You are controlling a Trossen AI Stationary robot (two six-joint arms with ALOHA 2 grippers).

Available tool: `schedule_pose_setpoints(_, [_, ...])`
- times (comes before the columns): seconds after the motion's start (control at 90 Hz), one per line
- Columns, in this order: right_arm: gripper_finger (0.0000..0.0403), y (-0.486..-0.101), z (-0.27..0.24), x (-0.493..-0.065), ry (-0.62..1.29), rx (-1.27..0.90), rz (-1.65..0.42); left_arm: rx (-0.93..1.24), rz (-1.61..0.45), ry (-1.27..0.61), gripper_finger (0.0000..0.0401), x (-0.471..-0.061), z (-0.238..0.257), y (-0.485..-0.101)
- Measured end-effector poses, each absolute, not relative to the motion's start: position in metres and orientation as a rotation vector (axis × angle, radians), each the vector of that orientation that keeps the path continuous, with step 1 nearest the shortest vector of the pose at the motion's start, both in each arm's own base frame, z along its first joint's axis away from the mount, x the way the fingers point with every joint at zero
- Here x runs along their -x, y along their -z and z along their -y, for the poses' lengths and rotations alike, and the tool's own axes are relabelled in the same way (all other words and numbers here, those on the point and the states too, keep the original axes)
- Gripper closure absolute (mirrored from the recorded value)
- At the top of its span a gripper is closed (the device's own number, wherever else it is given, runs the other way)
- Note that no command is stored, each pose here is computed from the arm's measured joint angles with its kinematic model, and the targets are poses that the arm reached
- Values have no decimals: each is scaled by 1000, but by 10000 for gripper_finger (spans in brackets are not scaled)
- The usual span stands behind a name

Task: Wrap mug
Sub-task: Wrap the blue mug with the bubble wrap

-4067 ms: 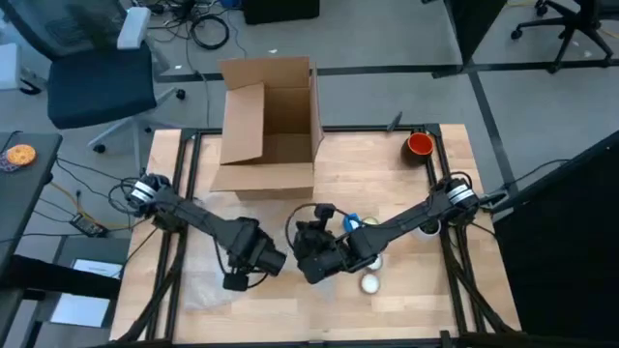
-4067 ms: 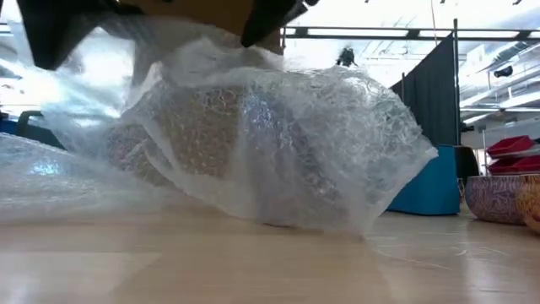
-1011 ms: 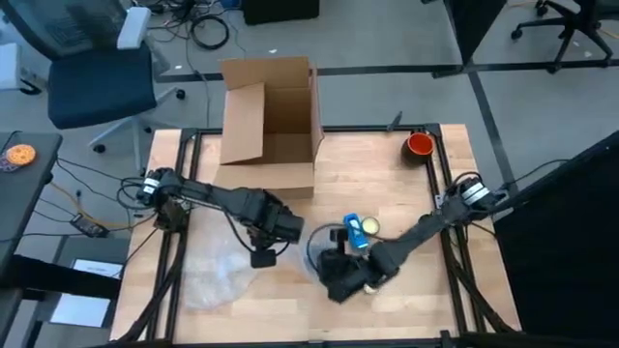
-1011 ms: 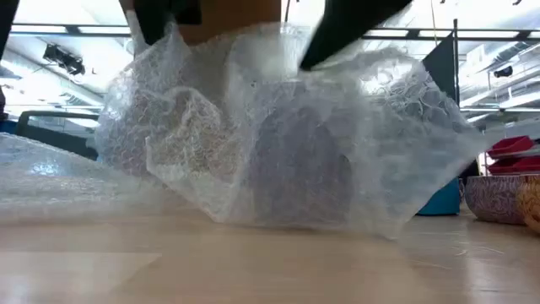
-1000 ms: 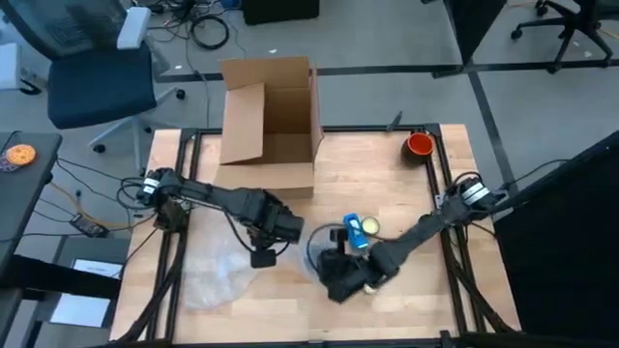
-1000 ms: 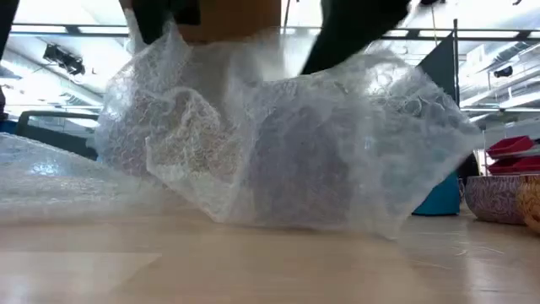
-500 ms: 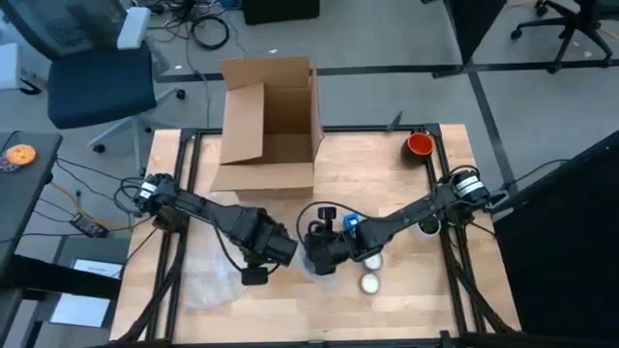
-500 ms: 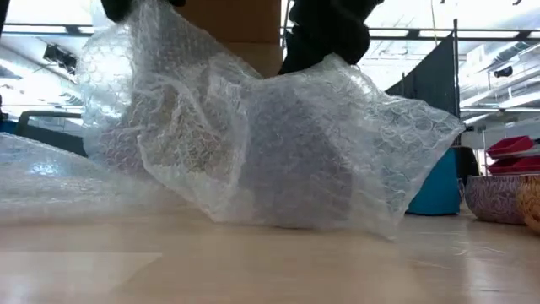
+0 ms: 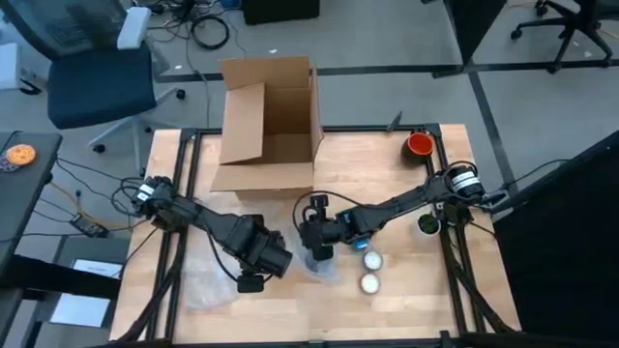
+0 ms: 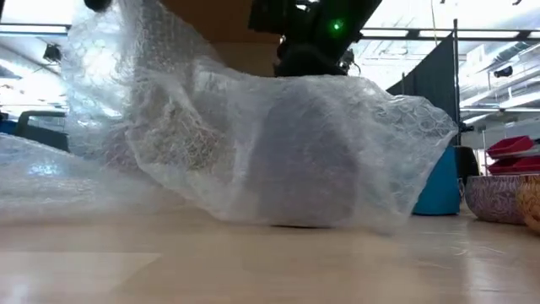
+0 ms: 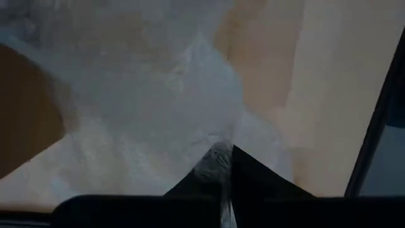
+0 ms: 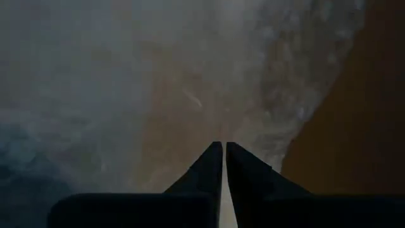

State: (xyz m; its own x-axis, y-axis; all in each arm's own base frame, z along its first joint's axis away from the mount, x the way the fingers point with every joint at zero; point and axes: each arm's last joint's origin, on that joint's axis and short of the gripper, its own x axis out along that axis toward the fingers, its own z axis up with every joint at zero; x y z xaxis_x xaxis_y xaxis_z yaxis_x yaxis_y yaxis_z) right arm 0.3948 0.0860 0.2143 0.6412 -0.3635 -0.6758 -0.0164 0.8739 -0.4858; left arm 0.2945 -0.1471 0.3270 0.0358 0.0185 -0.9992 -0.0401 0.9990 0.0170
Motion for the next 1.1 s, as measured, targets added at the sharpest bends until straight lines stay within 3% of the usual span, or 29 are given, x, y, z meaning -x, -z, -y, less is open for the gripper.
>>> schedule_pose_setpoints(0.289, [403, -266, -123, -372, 148, 508, -726, 16, -1535, -45, 401, -294, 147, -327])
schedule_pose_setpoints(0.489, [403, -296, -170, -337, 25, 399, -616, 13, -1533, -55, 401, -294, 147, -327])
schedule_pose_setpoints(0.811, [403, -260, -228, -318, -255, 272, -741, 73, -1556, -65, 401, -293, 148, -327])
schedule_pose_setpoints(1.1, [403, -235, -185, -351, 59, 329, -790, 137, -1597, -13, 401, -290, 153, -327])
